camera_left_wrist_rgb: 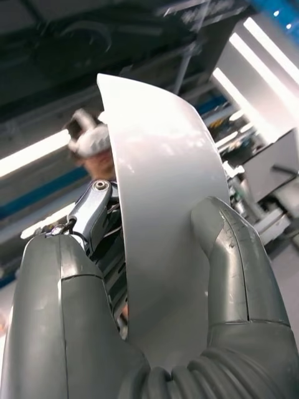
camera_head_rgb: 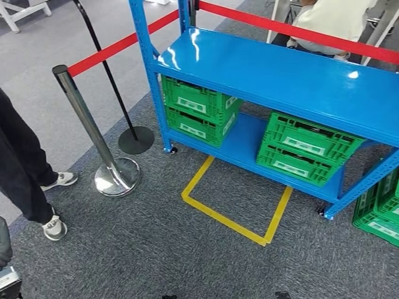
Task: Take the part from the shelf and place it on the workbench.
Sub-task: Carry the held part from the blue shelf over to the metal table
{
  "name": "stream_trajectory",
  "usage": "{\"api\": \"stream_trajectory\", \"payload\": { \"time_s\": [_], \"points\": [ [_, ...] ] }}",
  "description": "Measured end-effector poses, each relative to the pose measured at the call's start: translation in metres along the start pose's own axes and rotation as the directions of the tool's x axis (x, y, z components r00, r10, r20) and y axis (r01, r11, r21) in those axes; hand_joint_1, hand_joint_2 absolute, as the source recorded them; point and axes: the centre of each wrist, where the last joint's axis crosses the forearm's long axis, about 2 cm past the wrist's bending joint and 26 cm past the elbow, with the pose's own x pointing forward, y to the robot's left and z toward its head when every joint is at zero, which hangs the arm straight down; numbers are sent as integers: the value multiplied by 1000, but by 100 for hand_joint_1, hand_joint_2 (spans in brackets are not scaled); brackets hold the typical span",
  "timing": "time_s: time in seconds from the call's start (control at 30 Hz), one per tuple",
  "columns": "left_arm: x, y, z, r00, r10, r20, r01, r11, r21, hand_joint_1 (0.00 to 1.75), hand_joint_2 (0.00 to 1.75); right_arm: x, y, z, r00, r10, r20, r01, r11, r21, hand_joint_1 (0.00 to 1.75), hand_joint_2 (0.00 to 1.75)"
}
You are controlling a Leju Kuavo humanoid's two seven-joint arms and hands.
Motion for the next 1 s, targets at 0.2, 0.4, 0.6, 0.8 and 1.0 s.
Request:
{"api": "stream_trajectory", "payload": {
  "time_s": [0.2,0.4,0.6,0.8,1.0],
  "points": [
    [0,0,0,1000,4,-3,-4,1000,3,175,175,3,-2,-1,1000,0,16,0,1000,14,0,0],
    [1,-1,0,1000,9,-7,-9,1000,6,175,175,5,-2,-1,1000,1,30,-2,1000,29,0,0],
    [1,-1,0,1000,11,-9,-11,1000,7,175,175,4,-2,-1,1000,0,29,-1,999,37,0,0],
    [1,-1,1,1000,11,-11,-11,1000,7,175,175,5,-2,-1,1000,-1,31,-1,999,45,0,0],
    [1,-1,-1,1000,15,-8,-15,1000,11,175,175,3,-1,-1,1000,-3,27,2,998,57,0,0]
  ]
}}
